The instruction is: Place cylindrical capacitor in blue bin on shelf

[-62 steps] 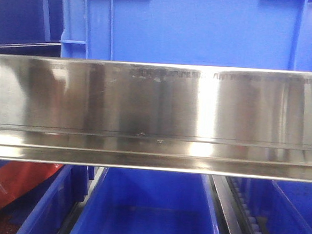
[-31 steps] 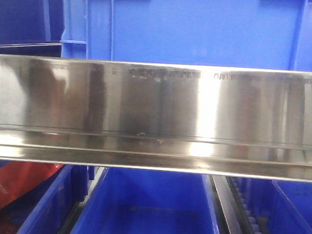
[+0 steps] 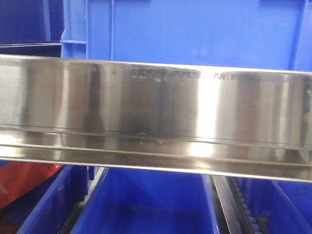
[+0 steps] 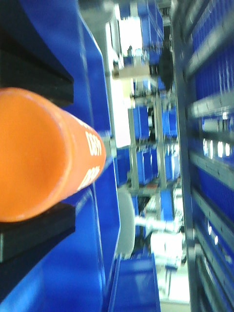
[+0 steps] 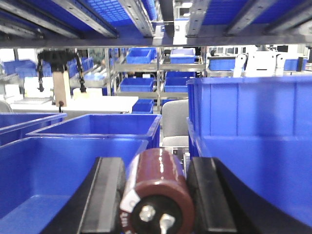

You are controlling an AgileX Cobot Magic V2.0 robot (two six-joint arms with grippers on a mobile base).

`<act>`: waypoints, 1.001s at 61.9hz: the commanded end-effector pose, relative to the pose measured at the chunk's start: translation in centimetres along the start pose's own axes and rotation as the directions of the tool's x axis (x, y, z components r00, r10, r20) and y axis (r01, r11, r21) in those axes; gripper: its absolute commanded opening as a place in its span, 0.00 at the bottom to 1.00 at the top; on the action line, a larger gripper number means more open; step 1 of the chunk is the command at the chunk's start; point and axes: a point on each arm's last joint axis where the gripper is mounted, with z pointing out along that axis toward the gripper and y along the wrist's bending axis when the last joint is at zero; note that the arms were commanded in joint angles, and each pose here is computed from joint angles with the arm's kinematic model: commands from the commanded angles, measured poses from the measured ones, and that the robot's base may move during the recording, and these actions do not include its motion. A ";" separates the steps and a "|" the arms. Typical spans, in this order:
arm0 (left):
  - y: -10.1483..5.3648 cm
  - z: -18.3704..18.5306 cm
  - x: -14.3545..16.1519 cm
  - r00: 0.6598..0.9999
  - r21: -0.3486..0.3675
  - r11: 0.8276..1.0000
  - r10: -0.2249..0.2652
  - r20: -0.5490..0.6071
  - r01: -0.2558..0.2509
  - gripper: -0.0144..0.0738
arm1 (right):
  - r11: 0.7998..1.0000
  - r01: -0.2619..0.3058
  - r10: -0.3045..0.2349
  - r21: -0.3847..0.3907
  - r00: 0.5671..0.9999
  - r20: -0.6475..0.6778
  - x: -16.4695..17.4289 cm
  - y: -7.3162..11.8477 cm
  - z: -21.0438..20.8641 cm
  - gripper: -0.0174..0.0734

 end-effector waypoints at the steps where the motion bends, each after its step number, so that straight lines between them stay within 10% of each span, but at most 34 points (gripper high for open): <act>1: -0.8 2.9 -1.1 1.000 0.055 0.998 0.007 0.005 -0.007 0.04 | 0.999 0.023 -0.023 -0.025 1.000 0.013 -1.1 0.4 2.3 0.01; 27: -8.3 14.3 -0.8 0.994 0.304 0.952 -0.006 -0.109 0.039 0.04 | 0.960 -0.010 -0.032 -0.281 0.989 -0.147 0.0 7.3 13.3 0.01; 39: -10.7 16.7 1.2 0.982 0.330 0.932 -0.099 -0.163 0.149 0.04 | 0.946 -0.016 -0.045 -0.324 0.982 -0.182 2.3 9.4 15.7 0.01; 51: -11.4 17.1 2.2 0.976 0.337 0.928 -0.093 -0.199 0.157 0.04 | 0.945 -0.017 -0.055 -0.325 0.976 -0.211 3.2 9.7 16.3 0.02; 62: -11.4 17.1 2.2 0.975 0.337 0.928 -0.092 -0.205 0.159 0.29 | 0.945 -0.017 -0.055 -0.325 0.976 -0.211 3.2 9.7 16.3 0.32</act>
